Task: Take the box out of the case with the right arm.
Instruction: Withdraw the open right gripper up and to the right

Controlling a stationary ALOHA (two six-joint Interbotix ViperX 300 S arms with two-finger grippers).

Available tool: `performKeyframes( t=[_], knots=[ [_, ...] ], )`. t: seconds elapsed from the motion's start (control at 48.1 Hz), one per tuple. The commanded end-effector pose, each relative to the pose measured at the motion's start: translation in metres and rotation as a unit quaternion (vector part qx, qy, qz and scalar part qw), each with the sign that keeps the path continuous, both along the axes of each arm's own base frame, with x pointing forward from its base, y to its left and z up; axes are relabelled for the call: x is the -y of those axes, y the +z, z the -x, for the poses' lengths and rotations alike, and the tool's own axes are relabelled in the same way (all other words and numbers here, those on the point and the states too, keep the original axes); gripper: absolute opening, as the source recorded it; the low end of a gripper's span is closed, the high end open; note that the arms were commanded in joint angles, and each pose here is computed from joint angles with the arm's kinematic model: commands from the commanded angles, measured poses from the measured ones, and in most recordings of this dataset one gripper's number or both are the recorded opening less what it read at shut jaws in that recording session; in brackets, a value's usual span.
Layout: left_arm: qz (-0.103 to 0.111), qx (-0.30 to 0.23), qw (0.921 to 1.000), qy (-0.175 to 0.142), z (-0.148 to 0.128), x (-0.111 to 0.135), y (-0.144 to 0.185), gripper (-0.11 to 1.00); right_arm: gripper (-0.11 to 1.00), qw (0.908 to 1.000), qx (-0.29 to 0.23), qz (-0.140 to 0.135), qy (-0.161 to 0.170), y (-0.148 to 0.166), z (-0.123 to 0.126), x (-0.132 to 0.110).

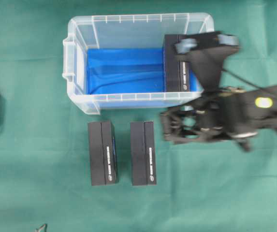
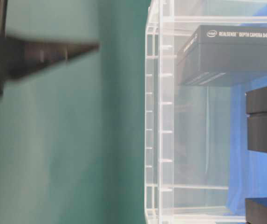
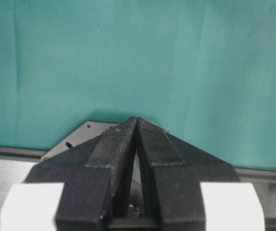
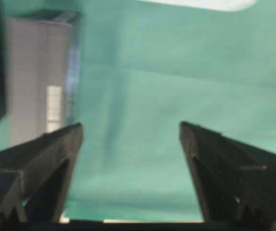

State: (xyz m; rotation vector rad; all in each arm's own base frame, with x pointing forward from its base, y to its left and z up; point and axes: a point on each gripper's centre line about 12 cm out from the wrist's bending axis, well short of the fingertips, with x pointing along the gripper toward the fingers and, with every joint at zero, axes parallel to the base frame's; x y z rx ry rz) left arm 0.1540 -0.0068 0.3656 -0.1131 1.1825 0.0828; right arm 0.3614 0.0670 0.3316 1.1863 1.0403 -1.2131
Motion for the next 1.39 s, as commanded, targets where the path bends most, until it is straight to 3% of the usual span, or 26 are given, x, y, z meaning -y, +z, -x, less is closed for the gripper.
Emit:
performKeyframes(
  t=[0.0,0.27,0.52,0.935,1.372],
  knots=[
    [0.000,0.012,0.9999,0.002,-0.003,0.000,0.007,0.00,0.84,0.9998,0.022,-0.005,0.000,0.013,0.027,-0.001],
    [0.001,0.009,1.0000,0.001,-0.004,0.000,0.006,0.00,0.84,0.9993,0.030,-0.013,-0.016,0.006,0.094,-0.004],
    [0.000,0.010,0.9999,0.001,-0.003,0.000,0.006,0.00,0.84,0.9992,0.028,-0.019,-0.020,0.000,0.132,-0.003],
    [0.000,0.008,1.0000,0.001,-0.003,0.000,0.005,0.00,0.84,0.9992,0.032,0.001,-0.025,-0.003,0.130,0.007],
    [0.000,0.008,1.0000,0.002,-0.003,0.000,0.005,0.00,0.84,0.9988,0.030,0.030,-0.026,-0.008,0.127,0.085]
  ],
)
